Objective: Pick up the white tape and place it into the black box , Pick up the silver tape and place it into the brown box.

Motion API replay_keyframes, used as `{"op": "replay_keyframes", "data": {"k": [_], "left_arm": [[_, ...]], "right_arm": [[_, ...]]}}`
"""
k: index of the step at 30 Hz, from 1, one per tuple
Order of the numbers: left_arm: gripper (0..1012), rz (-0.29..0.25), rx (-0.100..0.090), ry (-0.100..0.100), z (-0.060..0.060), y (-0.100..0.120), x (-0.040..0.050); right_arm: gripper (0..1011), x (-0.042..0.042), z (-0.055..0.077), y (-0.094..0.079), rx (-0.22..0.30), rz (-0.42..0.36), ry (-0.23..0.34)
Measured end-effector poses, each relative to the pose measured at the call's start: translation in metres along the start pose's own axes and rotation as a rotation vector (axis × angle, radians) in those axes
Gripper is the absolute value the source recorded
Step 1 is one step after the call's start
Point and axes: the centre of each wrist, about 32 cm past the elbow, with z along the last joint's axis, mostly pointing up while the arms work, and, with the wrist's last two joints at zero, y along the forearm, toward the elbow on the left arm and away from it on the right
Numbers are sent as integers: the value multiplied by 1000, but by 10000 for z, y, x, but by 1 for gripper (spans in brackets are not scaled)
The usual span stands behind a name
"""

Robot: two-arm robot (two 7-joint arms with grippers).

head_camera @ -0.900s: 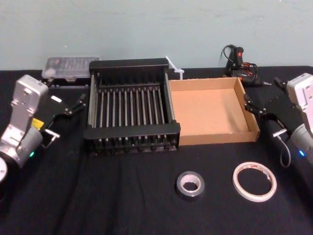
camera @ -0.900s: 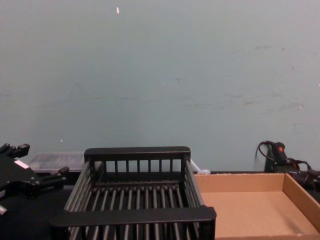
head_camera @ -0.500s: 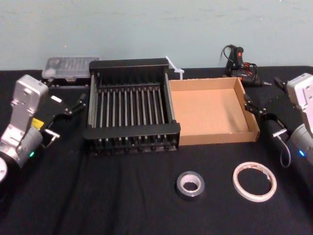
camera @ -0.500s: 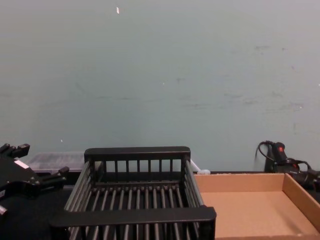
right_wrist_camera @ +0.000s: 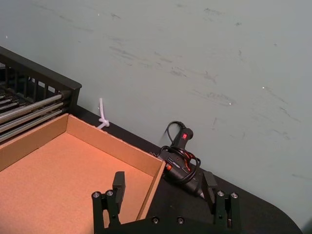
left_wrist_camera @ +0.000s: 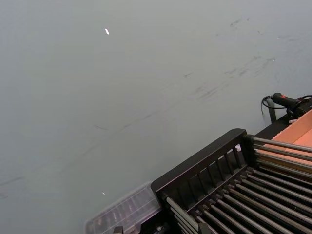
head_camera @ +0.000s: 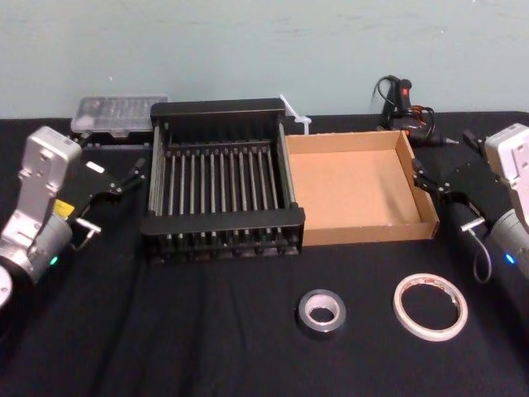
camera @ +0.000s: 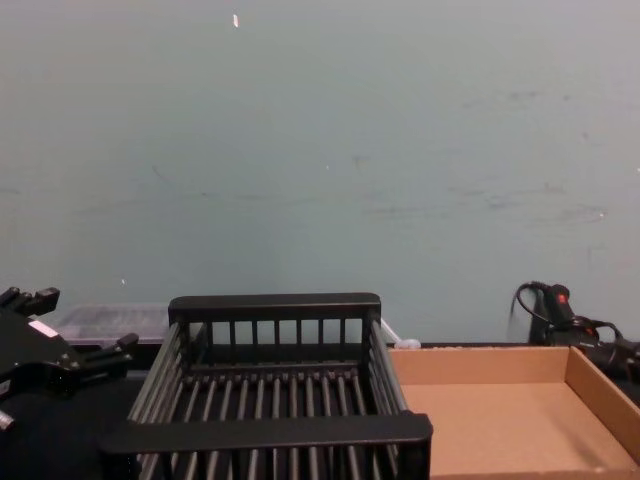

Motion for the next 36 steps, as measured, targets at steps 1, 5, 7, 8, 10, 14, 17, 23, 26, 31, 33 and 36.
{"op": "replay_keyframes", "data": {"k": [1,5,7,8,10,14,17,23,26,31,33,36], "left_arm": [[1001,0,0,0,0,0,0],[1002,0,0,0,0,0,0],[1001,0,0,0,0,0,0],[1001,0,0,0,0,0,0],[1001,0,0,0,0,0,0],[1001,0,0,0,0,0,0],[1001,0,0,0,0,0,0],[1001,0,0,0,0,0,0],[1002,0,0,0,0,0,0],[1001,0,0,0,0,0,0],[1001,0,0,0,0,0,0],[1001,0,0,0,0,0,0]], "right_arm": [[1002,0,0,0,0,0,0],[1002,0,0,0,0,0,0],[1002,0,0,0,0,0,0],[1000,0,0,0,0,0,0],[1002,0,0,0,0,0,0],[1002,0,0,0,0,0,0],[1002,0,0,0,0,0,0],[1002,47,48,-35,11,4,2],[1002,83,87,-81,14,15,4],[1002,161,168,-198,6,38,19],[1002,190,201,-241,4,45,32],[1002,244,256,-350,-3,65,56]]}}
